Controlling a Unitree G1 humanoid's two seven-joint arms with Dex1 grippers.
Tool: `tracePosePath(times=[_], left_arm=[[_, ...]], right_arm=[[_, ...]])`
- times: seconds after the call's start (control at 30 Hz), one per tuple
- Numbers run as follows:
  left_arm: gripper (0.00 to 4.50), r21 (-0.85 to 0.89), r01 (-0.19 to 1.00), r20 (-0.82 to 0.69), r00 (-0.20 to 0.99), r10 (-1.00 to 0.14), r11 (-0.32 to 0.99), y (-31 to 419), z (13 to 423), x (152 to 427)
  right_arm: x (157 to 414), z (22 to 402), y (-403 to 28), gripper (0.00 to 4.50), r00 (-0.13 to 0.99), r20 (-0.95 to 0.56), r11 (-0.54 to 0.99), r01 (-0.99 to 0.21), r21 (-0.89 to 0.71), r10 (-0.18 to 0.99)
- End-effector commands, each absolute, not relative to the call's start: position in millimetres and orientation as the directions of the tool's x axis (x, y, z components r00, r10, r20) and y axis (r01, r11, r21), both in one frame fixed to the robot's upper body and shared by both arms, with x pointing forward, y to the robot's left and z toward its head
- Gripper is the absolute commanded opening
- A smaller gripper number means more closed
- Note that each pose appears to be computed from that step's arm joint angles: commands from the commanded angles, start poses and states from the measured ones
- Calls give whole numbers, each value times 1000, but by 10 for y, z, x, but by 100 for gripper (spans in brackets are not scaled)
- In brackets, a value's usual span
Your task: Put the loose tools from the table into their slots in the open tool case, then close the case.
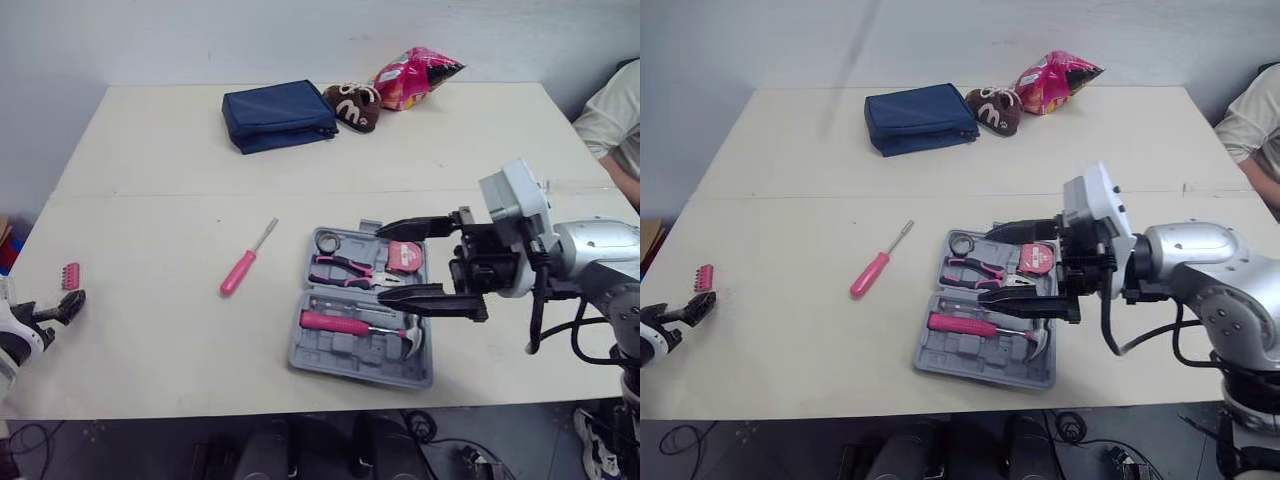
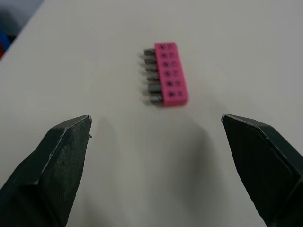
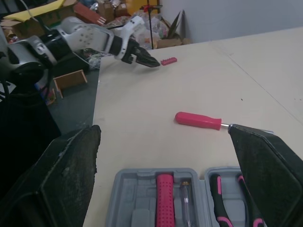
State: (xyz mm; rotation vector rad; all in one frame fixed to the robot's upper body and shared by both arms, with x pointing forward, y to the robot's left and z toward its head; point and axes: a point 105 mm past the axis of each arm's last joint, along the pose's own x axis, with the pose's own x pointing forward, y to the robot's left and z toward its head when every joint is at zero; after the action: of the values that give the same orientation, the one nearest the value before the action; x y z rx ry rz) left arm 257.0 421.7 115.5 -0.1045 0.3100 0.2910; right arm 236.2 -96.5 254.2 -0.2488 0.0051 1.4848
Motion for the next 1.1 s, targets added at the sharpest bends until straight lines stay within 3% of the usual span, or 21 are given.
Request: tracePosePath(times=[0.03, 0.27, 0.37, 0.43, 0.87, 1.0, 1.03, 1.1], left_arm=[[447, -63, -270, -316, 919, 237, 961, 4160, 1113, 2691], [447, -82, -278, -325, 915, 238, 957, 4041, 950, 2851], [362, -86, -271, -327, 917, 229, 959, 4007, 926, 2901], [278, -91, -249, -340, 918, 205, 964, 3955, 893, 2947], [278, -81, -225, -341, 922, 186, 971, 3935, 885, 3104], [96, -75, -225, -321, 928, 190, 971, 3940, 910, 3102], [66, -75, -228, -309, 931, 194, 971, 3943, 932, 3105], [65, -66, -206, -268, 946, 181, 976, 3903, 1032, 3131]], right_arm=[[2377, 2633, -941, 450, 96, -139, 64, -974, -219, 986], [2375, 2639, -926, 450, 112, -129, 81, -971, -226, 985], [2374, 2631, -940, 450, 116, -133, 85, -972, -218, 984], [2364, 2628, -945, 450, 111, -136, 81, -975, -209, 985], [2372, 2645, -954, 450, 109, -137, 79, -976, -205, 985], [2373, 2642, -960, 450, 111, -136, 82, -975, -204, 984], [2373, 2640, -964, 450, 113, -137, 83, -976, -203, 984], [2372, 2622, -986, 450, 118, -142, 89, -977, -195, 983]])
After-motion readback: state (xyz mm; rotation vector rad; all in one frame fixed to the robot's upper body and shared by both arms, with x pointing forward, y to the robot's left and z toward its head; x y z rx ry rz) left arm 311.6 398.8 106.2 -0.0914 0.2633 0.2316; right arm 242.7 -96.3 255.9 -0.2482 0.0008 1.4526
